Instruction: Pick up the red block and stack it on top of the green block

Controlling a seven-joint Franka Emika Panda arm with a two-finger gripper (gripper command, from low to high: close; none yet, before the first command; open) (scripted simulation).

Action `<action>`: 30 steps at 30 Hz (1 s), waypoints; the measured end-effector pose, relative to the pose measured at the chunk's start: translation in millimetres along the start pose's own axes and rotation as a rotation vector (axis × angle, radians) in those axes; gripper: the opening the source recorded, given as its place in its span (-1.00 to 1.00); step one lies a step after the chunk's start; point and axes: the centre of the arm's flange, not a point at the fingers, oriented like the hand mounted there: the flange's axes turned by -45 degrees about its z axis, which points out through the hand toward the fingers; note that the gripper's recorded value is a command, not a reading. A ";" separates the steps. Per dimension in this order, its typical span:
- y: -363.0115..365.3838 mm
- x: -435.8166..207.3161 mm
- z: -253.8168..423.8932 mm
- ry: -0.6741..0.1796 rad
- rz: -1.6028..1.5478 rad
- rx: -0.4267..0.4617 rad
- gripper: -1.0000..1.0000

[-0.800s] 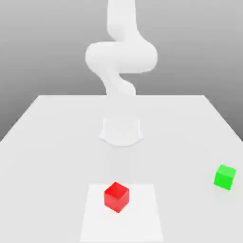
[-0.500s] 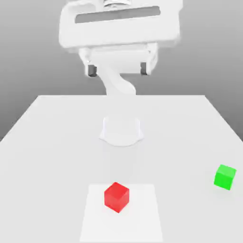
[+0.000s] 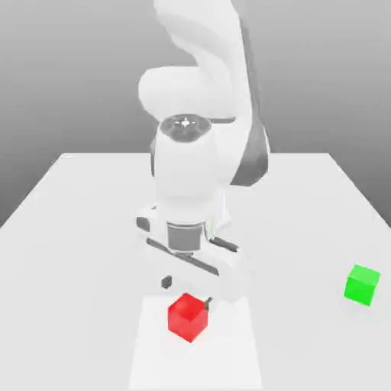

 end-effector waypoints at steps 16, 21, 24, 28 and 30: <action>-5.4 -4.5 -39.6 0.000 -0.036 0.000 -1.00; -54.2 -34.3 -51.0 0.000 -0.376 0.000 -1.00; -83.4 -56.7 -55.3 -0.001 -0.596 0.000 -1.00; -119.2 -92.3 -60.7 -0.001 -0.883 0.000 -1.00; -135.5 -112.3 -63.4 -0.001 -1.025 0.000 -1.00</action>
